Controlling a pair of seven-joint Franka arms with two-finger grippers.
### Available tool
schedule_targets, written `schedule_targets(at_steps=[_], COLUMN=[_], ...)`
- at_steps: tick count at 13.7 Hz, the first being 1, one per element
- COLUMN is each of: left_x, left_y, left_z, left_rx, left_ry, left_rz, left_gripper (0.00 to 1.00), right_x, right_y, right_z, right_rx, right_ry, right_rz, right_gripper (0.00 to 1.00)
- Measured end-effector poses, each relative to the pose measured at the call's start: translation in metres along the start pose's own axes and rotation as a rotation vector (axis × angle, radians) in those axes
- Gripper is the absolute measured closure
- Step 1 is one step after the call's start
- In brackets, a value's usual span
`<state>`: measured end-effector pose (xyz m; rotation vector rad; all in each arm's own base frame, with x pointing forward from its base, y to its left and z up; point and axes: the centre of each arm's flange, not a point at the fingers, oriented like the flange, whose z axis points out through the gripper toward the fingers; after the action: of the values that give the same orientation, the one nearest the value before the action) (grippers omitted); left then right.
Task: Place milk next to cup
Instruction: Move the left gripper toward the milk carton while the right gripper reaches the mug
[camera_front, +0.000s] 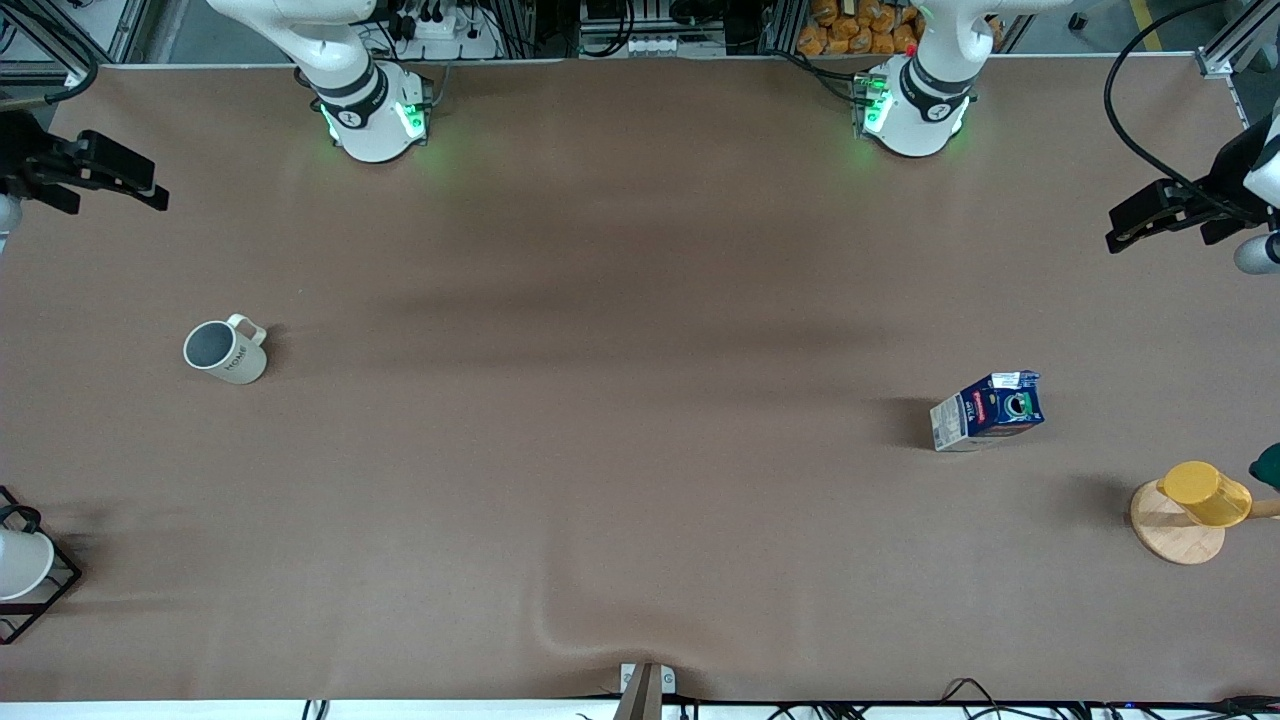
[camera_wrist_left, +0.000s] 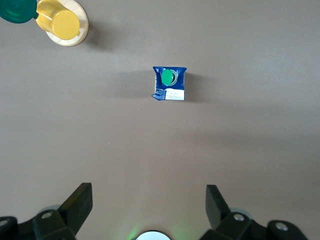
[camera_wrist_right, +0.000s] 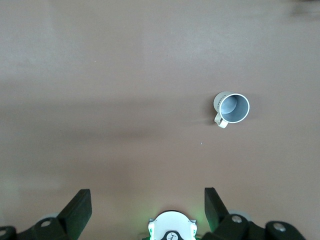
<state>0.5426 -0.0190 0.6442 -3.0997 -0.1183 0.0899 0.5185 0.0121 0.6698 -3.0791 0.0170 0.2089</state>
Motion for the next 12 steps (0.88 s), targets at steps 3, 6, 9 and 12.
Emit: schedule_targets(at_steps=[3, 6, 9, 12], left_x=[0.001, 0.005, 0.028, 0.060], left_y=[0.000, -0.002, -0.003, -0.020], left_z=[0.002, 0.007, 0.027, 0.069], left_rx=[0.000, 0.001, -0.003, -0.020], left_ry=[-0.004, -0.011, 0.013, 0.022], left_rz=[-0.001, 0.000, 0.023, -0.005], left_gripper=[0.00, 0.00, 0.00, 0.00], right_x=[0.000, 0.003, 0.012, 0.016], right_y=[-0.013, -0.013, -0.010, -0.007], right_z=[0.000, 0.000, 0.001, 0.006], right_rx=[-0.004, -0.004, -0.014, -0.020], right_ry=[0.006, 0.021, 0.068, 0.075], right_rz=[0.011, 0.017, 0.026, 0.032], right_gripper=[0.00, 0.00, 0.00, 0.00])
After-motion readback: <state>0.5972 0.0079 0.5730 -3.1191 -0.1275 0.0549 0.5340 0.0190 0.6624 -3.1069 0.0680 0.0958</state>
